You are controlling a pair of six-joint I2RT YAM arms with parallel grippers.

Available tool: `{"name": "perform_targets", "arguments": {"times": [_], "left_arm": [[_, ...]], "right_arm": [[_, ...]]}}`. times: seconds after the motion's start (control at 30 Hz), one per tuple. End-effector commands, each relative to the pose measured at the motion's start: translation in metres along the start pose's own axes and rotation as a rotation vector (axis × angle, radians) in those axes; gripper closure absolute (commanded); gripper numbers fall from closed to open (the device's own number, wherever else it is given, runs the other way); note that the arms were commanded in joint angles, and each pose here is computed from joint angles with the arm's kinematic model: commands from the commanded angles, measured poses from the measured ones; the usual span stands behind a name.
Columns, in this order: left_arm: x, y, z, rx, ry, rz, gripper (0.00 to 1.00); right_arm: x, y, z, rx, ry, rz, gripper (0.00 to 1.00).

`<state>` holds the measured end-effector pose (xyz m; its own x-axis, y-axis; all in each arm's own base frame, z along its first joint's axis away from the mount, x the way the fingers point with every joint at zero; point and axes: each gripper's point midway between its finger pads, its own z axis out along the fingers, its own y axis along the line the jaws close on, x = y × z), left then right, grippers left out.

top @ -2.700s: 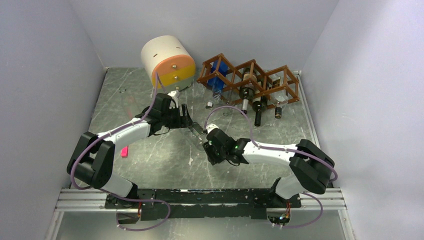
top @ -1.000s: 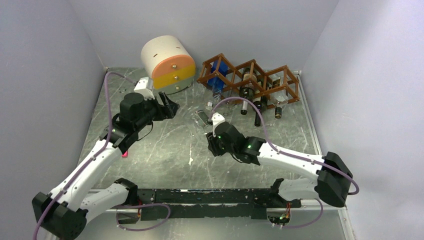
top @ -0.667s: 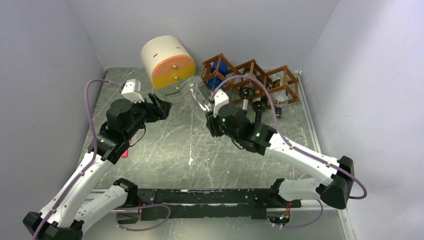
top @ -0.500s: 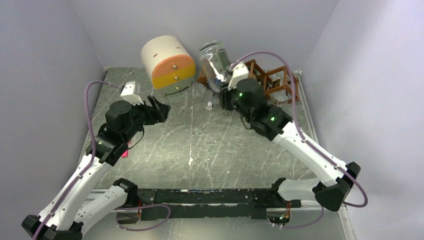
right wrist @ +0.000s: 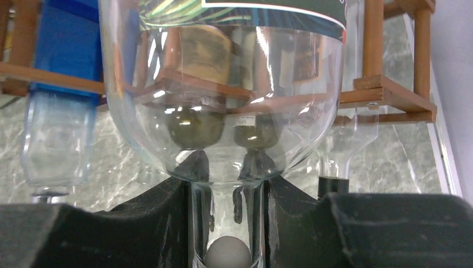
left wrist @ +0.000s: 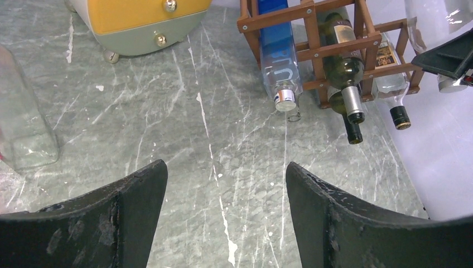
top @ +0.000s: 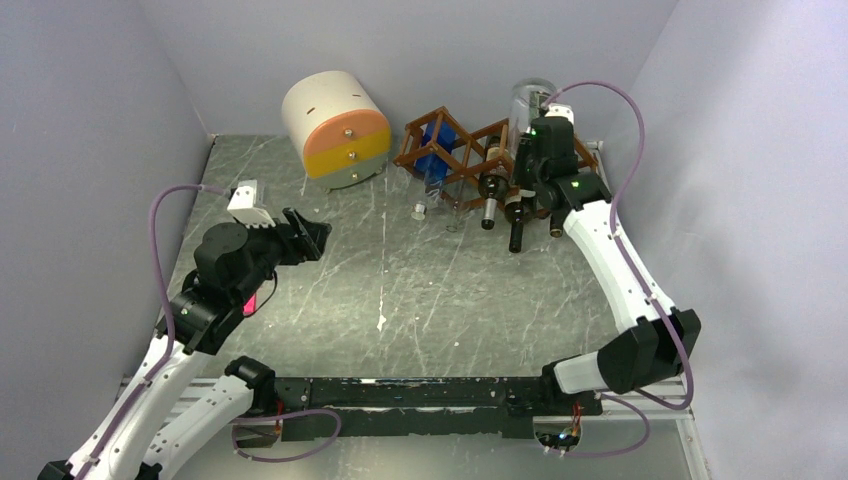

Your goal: Put the wine bottle on the wine rack

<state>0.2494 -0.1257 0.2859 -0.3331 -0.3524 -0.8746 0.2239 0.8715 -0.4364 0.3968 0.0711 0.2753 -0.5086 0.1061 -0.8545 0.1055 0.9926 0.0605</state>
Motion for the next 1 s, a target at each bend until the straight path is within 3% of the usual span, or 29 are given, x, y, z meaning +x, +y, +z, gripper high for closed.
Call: {"name": "perform_targets", "arguments": {"times": [0.0, 0.27, 0.6, 0.73, 0.9, 0.97], "left_arm": [[0.013, 0.000, 0.004, 0.017, 0.039, 0.016, 0.18], [0.027, -0.006, 0.007, 0.066, 0.082, 0.009, 0.18], [0.031, -0.012, 0.006, 0.099, 0.102, 0.014, 0.18], [0.027, -0.008, 0.006, 0.077, 0.089, 0.018, 0.18], [0.029, -0.009, 0.006, 0.083, 0.103, 0.021, 0.18], [0.029, -0.009, 0.007, 0.079, 0.106, 0.022, 0.18]], "right_arm": [[-0.080, -0.004, -0.009, -0.063, -0.222, 0.142, 1.00], [-0.057, -0.015, 0.024, -0.079, -0.111, 0.154, 1.00], [-0.031, -0.030, 0.030, -0.043, -0.012, 0.128, 1.00], [-0.021, -0.033, 0.035, -0.031, 0.019, 0.102, 0.87], [-0.020, -0.031, 0.043, -0.039, 0.020, 0.101, 0.83], [-0.018, -0.030, 0.046, -0.036, 0.033, 0.101, 0.76]]}}
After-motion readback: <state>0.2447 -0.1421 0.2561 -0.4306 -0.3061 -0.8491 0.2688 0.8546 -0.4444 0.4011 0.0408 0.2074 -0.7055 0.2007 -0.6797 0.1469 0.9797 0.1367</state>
